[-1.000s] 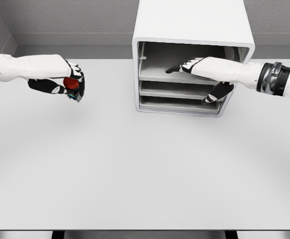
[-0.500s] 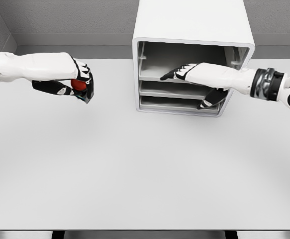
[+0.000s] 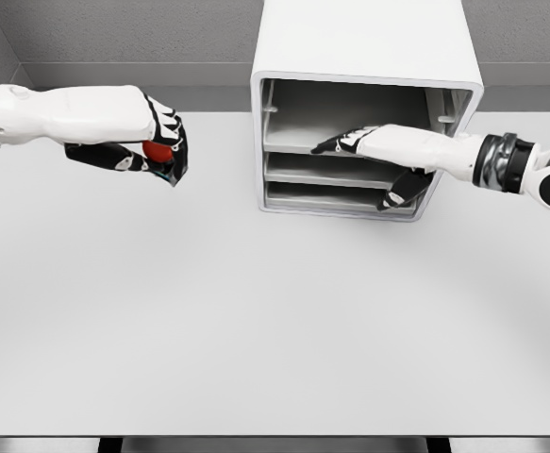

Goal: Slide open multi-storey tabletop storage cabinets and put open load switch and slide close multi-storey tabletop storage cabinets

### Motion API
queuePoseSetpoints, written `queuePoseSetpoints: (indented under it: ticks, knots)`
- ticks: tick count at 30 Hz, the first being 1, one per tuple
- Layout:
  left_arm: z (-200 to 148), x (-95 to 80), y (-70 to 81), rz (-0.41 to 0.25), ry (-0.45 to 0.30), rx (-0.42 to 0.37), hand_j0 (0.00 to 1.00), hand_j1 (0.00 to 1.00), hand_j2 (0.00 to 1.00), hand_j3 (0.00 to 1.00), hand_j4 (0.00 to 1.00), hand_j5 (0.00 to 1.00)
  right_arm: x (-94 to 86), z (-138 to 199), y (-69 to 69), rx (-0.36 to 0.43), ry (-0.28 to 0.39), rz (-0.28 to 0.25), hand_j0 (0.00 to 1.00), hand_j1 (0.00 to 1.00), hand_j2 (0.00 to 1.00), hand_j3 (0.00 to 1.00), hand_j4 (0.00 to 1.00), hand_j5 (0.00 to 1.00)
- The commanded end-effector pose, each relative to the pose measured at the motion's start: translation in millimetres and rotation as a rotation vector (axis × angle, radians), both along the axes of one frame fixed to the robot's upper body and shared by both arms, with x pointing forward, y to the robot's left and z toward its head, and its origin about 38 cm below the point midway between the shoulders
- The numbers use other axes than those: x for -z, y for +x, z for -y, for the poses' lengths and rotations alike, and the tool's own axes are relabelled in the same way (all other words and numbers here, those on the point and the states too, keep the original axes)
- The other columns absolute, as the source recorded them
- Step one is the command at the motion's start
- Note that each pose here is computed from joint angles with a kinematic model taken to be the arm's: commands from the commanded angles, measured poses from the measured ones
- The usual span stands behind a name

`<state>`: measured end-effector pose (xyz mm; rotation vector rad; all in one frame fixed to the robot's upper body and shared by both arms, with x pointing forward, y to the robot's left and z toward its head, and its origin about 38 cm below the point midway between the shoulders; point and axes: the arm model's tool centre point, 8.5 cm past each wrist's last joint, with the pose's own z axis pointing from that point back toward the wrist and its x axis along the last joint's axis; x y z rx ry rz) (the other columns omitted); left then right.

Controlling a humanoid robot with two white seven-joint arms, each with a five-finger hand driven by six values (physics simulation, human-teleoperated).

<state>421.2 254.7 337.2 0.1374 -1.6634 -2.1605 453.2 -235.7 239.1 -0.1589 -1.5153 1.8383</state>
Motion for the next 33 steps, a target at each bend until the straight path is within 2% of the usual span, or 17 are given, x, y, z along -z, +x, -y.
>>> queuePoseSetpoints:
  ticks: [1, 11, 17, 23, 33]
  knots:
    - [1.9, -0.1, 0.3, -0.004, -0.007, 0.002, 0.43, 0.43, 0.43, 0.43, 0.43, 0.43, 2.7, -6.9, -3.2, -0.032, -0.019, 0.010, 1.00, 1.00, 1.00, 1.00, 1.00, 1.00]
    - [4.7, 0.8, -1.5, -0.001, -0.002, 0.013, 0.43, 0.43, 0.43, 0.43, 0.43, 0.43, 4.8, -16.6, -14.8, -0.077, -0.032, 0.009, 1.00, 1.00, 1.00, 1.00, 1.00, 1.00]
    - [6.0, 0.3, -1.3, 0.000, -0.002, 0.016, 0.43, 0.43, 0.43, 0.43, 0.43, 0.43, 7.6, -20.3, -27.3, -0.109, -0.040, 0.007, 1.00, 1.00, 1.00, 1.00, 1.00, 1.00]
    - [6.0, 0.3, -1.3, 0.000, -0.002, 0.016, 0.43, 0.43, 0.43, 0.43, 0.43, 0.43, -1.9, -20.4, -35.5, -0.132, -0.043, 0.030, 1.00, 1.00, 1.00, 1.00, 1.00, 1.00]
    - [6.4, 0.2, -1.6, 0.000, -0.003, 0.017, 0.43, 0.43, 0.43, 0.43, 0.43, 0.43, -5.8, -13.5, -43.4, -0.164, -0.033, 0.028, 1.00, 1.00, 1.00, 1.00, 1.00, 1.00]
